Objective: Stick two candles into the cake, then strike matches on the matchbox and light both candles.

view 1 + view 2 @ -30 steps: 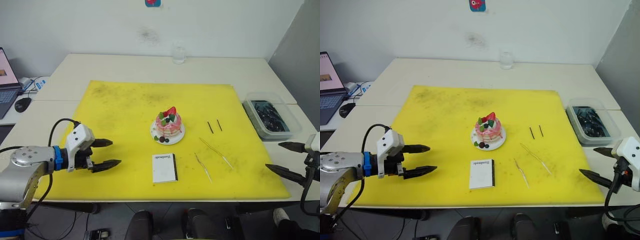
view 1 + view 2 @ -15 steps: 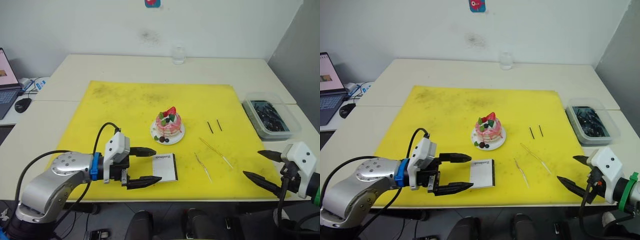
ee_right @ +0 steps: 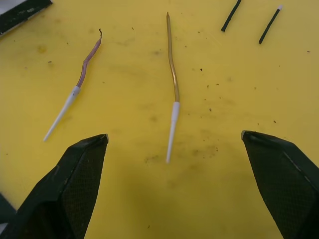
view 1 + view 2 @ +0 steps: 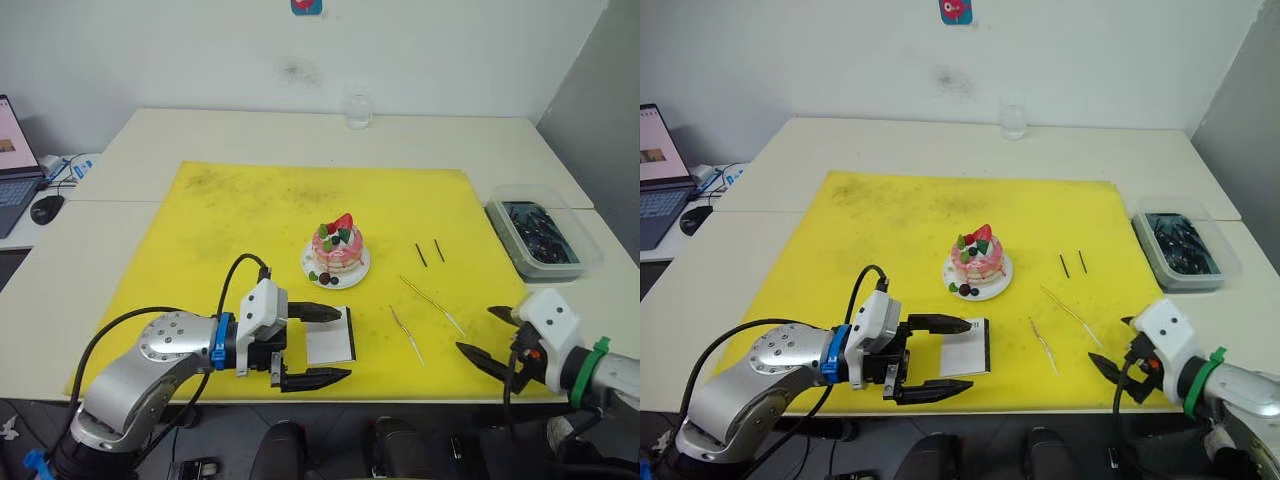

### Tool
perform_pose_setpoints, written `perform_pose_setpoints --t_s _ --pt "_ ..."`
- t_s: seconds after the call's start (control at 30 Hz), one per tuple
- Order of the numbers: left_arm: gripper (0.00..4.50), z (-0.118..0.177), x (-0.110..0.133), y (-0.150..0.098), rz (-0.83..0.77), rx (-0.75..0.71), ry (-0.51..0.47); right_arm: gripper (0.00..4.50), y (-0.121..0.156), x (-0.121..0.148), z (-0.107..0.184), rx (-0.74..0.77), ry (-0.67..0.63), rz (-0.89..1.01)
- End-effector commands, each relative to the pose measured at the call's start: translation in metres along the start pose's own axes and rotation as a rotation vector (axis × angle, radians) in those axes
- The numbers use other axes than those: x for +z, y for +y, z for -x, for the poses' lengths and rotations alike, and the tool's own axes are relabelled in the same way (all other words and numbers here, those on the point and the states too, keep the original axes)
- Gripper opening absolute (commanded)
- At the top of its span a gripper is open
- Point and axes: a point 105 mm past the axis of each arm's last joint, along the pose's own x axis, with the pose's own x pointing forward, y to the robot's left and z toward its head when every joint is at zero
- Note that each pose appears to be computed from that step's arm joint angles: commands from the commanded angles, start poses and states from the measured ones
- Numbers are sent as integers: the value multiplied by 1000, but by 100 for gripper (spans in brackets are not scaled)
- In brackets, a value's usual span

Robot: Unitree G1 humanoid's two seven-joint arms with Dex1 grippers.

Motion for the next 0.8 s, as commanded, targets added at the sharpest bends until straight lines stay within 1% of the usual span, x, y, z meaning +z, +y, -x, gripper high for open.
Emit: perform_pose_setpoints --t_s 0.03,0.17,0.4,0.5,0.8 --pt "448 -6 14 -4 -53 -21 -40 450 -7 4 -7 -56 -6 22" --pt "448 -9 19 -7 -47 -32 -57 450 -9 -3 -11 -71 19 -9" --pt "448 -10 20 -10 -42 -38 -56 450 -8 -17 -12 -85 63 -74" --pt "450 -11 20 -9 -42 -37 -56 387 -7 -17 -13 -79 68 -80" --pt "450 -12 19 -8 -41 -39 -52 62 -2 -11 -18 -59 68 -104"
